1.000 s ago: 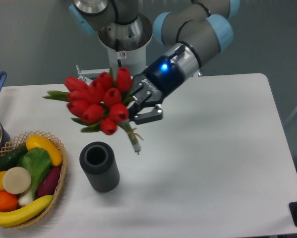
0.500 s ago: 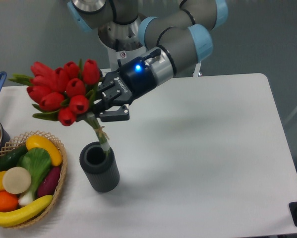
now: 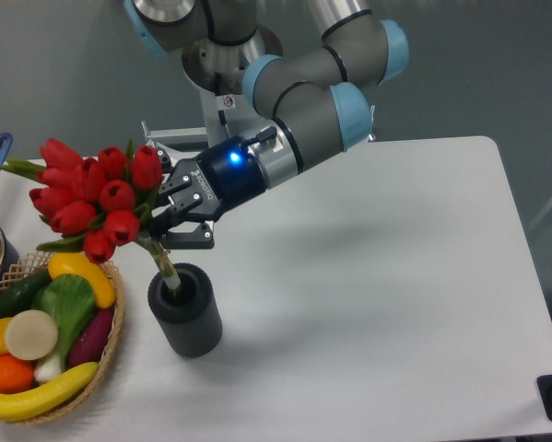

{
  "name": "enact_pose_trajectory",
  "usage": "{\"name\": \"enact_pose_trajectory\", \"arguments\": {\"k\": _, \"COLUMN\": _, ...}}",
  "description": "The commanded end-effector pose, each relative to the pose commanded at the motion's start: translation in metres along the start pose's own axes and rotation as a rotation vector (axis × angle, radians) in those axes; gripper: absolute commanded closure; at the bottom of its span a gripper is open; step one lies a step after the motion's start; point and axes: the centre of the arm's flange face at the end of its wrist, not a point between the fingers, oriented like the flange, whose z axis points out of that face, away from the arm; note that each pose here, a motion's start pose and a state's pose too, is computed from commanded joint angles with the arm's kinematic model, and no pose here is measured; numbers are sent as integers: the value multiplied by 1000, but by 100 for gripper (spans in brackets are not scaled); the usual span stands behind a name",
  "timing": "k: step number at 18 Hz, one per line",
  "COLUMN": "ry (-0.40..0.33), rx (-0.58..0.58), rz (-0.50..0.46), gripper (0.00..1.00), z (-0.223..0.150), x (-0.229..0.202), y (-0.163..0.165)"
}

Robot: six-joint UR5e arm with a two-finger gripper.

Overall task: Insert the flowers into the vase
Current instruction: 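Lower the tulip stems down into the grey vase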

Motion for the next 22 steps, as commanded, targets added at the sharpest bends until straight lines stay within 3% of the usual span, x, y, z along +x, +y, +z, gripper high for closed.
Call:
{"name": "enact_pose_trajectory", "arguments": {"k": 15, "ry": -7, "rx": -20, "rz": -45, "gripper": 73, "z": 1, "x": -35, "y": 70}}
{"name": "enact_pose_trajectory", "arguments": {"k": 22, "ry": -6, "rx": -23, "rz": -50, "gripper": 73, "z": 1, "x": -29, "y": 91}}
